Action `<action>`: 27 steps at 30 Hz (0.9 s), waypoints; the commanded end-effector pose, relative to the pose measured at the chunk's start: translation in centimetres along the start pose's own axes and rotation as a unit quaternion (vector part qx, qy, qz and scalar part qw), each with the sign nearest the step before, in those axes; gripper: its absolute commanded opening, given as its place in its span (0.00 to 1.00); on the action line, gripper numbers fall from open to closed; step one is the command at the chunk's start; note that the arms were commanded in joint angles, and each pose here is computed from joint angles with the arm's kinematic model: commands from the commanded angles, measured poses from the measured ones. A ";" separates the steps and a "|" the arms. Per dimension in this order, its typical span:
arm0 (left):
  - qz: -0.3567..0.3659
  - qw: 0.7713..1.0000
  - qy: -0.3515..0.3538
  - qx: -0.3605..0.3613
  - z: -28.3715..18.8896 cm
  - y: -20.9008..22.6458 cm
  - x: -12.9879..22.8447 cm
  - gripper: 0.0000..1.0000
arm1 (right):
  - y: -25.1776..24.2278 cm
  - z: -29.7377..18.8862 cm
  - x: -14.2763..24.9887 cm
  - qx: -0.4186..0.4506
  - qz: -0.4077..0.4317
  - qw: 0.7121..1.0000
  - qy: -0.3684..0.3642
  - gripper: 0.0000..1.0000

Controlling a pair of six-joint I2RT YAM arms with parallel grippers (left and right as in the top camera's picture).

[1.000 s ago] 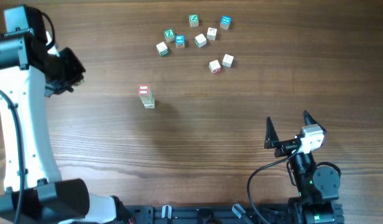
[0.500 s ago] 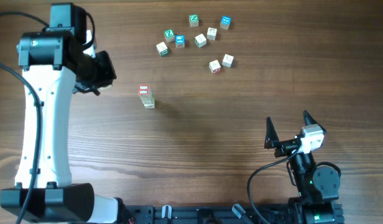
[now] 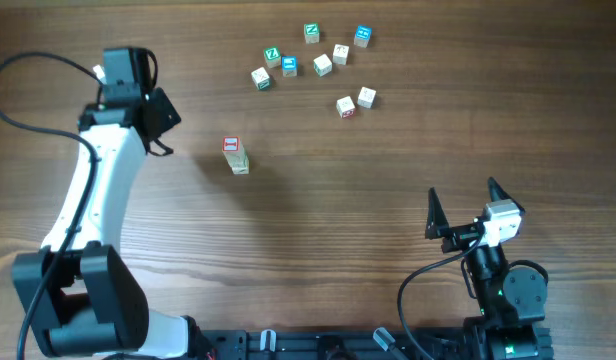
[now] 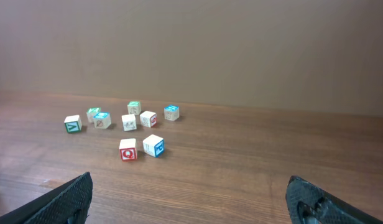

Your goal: Form a tower

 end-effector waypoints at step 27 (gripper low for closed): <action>-0.041 0.998 0.009 -0.042 10.6 7.9 4.4 0.56 | 0.2 0.0 -0.1 -0.007 -0.007 1.000 -0.004 1.00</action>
Point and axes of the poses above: each gripper's point midway between its finger pads, its own z axis out along the fingers, its own y axis along the line the jaws close on, x = y × z, the point moved 3 cm from there along -z, back along the fingers, and after that the axes turned 8 degrees about z, right-handed, at the moved point
